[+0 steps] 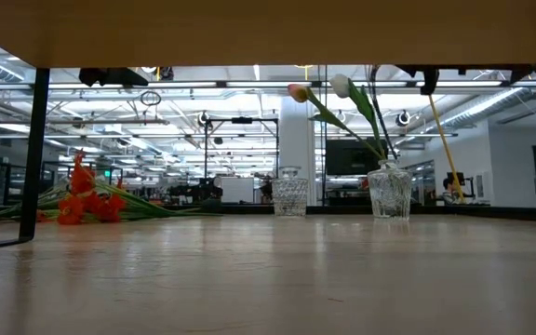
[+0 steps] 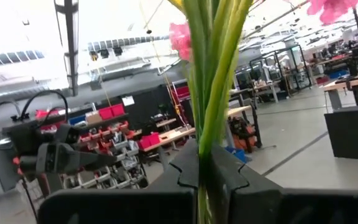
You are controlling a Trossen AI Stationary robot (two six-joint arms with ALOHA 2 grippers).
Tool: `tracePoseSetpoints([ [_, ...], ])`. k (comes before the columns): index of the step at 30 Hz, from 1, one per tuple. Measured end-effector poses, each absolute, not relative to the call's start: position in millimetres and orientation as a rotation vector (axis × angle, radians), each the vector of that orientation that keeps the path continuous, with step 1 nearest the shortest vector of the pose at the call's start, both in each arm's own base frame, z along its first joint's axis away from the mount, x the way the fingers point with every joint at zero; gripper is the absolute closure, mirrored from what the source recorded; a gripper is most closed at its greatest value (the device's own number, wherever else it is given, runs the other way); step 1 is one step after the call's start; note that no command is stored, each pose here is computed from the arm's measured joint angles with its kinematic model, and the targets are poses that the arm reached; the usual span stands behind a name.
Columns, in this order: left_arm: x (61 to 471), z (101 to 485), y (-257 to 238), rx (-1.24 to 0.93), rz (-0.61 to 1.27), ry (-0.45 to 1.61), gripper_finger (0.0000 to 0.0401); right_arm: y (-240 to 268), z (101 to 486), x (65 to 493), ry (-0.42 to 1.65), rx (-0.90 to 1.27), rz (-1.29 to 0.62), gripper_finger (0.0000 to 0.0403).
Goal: Pick and place flowers into a vace then onto a shelf
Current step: Put the pink flowers into the right transparent vase
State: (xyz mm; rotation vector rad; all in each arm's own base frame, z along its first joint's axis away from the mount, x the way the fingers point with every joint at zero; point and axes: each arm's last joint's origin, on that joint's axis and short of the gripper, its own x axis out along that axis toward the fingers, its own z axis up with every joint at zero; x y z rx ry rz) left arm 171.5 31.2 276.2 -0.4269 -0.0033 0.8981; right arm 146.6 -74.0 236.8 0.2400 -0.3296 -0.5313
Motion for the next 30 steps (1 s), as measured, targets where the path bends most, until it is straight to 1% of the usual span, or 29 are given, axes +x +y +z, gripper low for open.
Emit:
tracePoseSetpoints([
  [5,171.8,276.1,30.9,-0.43,0.885,0.001,0.0002,-75.2,236.3,142.8,-0.38,0.221,-0.564,0.0403],
  [21,171.8,276.2,30.9,-0.427,0.882,0.003,0.0002,-75.3,238.1,142.0,-0.41,0.241,-0.556,0.0403],
  [30,171.7,276.0,30.9,-0.426,0.883,0.005,0.0002,-75.8,239.2,141.2,-0.444,0.292,-0.573,0.0403],
])
